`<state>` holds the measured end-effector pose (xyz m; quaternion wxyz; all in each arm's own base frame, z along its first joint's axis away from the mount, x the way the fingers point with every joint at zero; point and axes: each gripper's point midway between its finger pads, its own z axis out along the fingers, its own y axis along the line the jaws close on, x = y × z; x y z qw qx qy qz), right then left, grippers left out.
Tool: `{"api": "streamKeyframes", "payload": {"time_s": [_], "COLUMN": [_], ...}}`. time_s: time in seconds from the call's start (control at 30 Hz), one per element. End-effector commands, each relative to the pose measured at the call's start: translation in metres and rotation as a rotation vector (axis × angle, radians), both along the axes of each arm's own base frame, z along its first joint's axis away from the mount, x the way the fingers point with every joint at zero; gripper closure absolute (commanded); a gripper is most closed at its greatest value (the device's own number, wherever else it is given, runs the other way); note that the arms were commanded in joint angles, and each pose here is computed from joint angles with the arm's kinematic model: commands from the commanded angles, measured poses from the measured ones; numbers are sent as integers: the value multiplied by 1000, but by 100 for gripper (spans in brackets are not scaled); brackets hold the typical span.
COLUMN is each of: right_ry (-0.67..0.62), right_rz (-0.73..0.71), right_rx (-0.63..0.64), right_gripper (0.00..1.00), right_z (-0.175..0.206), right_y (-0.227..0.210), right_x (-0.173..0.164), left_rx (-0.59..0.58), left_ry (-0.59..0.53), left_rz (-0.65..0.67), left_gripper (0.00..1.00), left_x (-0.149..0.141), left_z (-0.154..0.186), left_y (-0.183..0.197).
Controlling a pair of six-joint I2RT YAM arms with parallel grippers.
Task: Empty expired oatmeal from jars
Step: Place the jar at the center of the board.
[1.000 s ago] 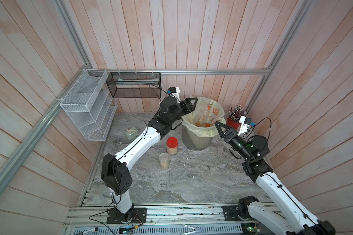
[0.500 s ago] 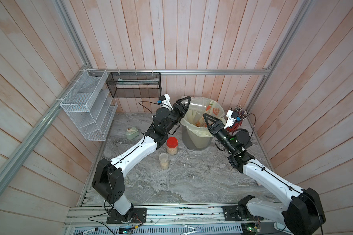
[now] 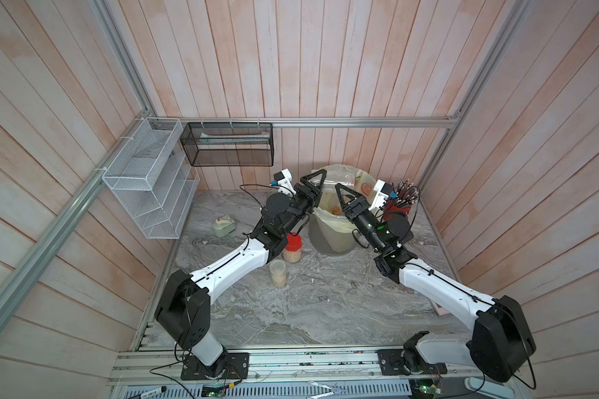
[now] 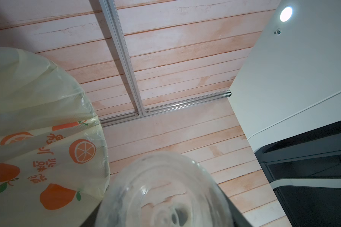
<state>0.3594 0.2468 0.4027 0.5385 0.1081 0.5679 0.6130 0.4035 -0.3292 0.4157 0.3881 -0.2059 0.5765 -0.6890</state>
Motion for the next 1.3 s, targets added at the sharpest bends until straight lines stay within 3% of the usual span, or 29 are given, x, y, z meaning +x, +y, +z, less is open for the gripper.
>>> {"api": "streamKeyframes", "payload": {"time_s": [0.0,0.7,0.97,1.13,1.27], "right_ry": [-50,-47,-38,-36,-43], "right_rz": [-18,28,38,21,-2], "right_rx": [71,134,129,128,116], "right_gripper": [10,19,31,52,57], "right_z": [23,27,22,20,21], "right_y": [-2,15,22,22,19], "right_x": [2,13,10,7,3], "left_rx": [-62,-76,-69,-61,-42], "left_ry": [-38,-18,-13,-1,-12], "left_rz": [1,-47,-60,-68,-38], "left_gripper": [87,87,85,60,42], "left_x": [-14,-31,-35,-38,-41], "left_z": [22,6,2,-2,-3], "left_y": [8,-1,-2,0,9]}}
